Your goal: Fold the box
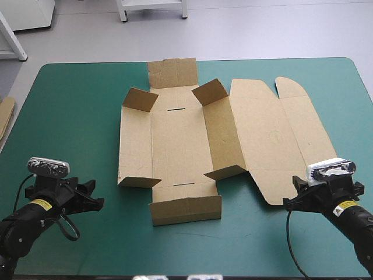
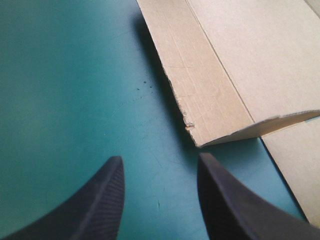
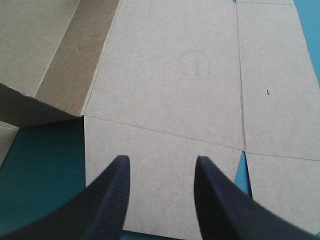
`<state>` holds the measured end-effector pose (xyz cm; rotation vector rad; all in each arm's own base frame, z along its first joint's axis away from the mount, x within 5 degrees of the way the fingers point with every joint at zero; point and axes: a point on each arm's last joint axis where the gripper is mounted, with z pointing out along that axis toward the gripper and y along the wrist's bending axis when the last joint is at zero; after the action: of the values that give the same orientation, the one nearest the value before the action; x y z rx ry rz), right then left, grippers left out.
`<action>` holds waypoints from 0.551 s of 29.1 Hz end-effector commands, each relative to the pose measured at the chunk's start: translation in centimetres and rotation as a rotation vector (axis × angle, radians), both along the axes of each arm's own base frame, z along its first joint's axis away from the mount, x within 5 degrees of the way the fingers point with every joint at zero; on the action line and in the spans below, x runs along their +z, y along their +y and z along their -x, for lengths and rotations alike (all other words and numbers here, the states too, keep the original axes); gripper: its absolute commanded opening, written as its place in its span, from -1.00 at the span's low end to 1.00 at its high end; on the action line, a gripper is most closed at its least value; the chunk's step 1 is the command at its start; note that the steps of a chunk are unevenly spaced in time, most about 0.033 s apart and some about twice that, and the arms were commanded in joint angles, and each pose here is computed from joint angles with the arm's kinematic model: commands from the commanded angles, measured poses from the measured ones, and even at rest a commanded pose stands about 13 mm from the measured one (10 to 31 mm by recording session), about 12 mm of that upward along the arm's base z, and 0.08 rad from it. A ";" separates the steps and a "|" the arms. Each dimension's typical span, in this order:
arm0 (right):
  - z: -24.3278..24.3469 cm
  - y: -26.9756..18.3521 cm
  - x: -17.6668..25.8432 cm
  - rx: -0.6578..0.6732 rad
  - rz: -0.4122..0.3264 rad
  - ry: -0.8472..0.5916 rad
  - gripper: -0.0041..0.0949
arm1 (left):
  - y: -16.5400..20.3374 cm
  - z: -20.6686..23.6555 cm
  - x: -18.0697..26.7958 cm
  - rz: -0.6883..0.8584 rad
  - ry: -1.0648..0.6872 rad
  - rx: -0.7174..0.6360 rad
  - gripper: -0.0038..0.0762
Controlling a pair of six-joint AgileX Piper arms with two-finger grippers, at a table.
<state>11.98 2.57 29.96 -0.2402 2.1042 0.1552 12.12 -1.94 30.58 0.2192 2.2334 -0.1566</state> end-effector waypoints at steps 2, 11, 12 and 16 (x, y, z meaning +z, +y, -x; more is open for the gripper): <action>-0.4 0.0 1.6 -0.005 -0.009 -0.091 -0.13 | 0.0 -0.4 1.4 0.025 -0.085 0.013 -0.07; -0.4 0.0 1.5 -0.004 -0.009 -0.088 -0.13 | -0.1 -0.4 1.4 0.032 -0.085 0.013 -0.07; -0.3 0.0 1.5 -0.004 -0.008 -0.086 -0.13 | -0.2 -0.4 1.4 0.048 -0.084 0.014 -0.07; -0.3 0.0 1.4 -0.005 -0.010 -0.076 -0.13 | -0.4 -0.5 1.4 0.093 -0.072 0.021 -0.04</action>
<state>11.94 2.57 29.91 -0.2422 2.1112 0.1548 12.12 -2.13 30.63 0.2023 2.2297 -0.1934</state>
